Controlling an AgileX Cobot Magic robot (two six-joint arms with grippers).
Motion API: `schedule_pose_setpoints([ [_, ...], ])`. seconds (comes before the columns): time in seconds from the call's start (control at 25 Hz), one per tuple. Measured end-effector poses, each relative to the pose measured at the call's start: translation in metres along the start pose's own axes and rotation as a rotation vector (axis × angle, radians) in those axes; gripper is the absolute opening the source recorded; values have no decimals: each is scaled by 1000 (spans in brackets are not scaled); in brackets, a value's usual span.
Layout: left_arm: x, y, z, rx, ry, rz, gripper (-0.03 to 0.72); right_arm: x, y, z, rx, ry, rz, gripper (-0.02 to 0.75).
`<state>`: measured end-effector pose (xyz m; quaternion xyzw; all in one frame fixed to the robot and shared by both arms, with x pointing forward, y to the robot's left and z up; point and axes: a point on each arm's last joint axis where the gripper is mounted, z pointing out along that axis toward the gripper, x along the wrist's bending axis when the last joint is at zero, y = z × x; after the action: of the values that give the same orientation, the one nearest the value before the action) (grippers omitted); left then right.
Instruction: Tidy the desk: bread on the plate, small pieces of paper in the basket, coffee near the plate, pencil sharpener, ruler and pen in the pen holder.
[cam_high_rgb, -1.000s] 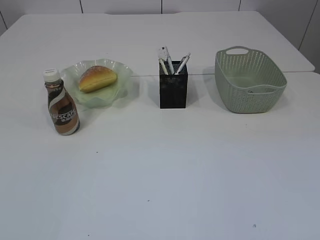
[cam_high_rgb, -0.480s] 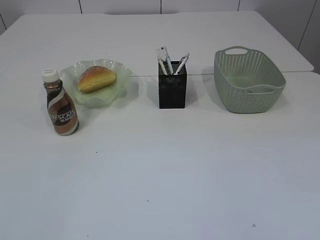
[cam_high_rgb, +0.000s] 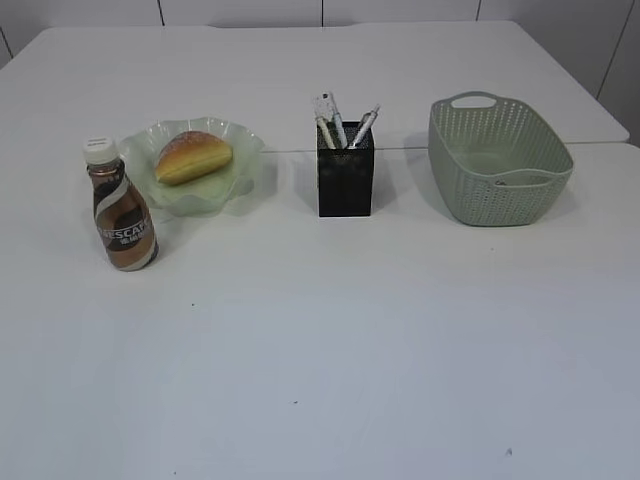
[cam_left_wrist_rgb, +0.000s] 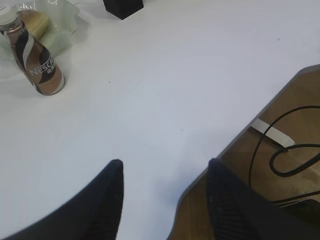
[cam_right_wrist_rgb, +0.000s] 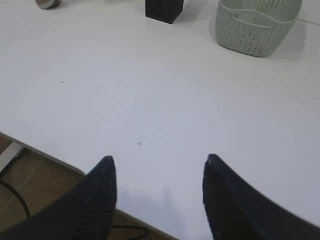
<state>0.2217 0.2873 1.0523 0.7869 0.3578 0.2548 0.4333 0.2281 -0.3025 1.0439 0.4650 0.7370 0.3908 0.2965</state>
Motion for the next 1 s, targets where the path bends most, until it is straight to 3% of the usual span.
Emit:
schedule_pose_setpoints([
  [0.28, 0, 0, 0, -5, 5, -2, 375, 0, 0, 0, 0, -4, 2, 438],
  [0.44, 0, 1, 0, -4, 18, -10, 375, 1, 0, 0, 8, -88, 53, 438],
  [0.64, 0, 2, 3, 10, 154, -87, 380, 3, 1, 1, 24, -278, 169, 438],
  [0.72, 0, 3, 5, 17, 227, -129, 377, 3, 1, 1, 25, -290, 176, 438],
  [0.76, 0, 4, 5, 21, 262, -149, 377, 4, 1, 1, 30, -347, 211, 438],
  [1.0, 0, 4, 7, 29, 342, -196, 351, 5, 1, 2, 34, -392, 238, 438],
])
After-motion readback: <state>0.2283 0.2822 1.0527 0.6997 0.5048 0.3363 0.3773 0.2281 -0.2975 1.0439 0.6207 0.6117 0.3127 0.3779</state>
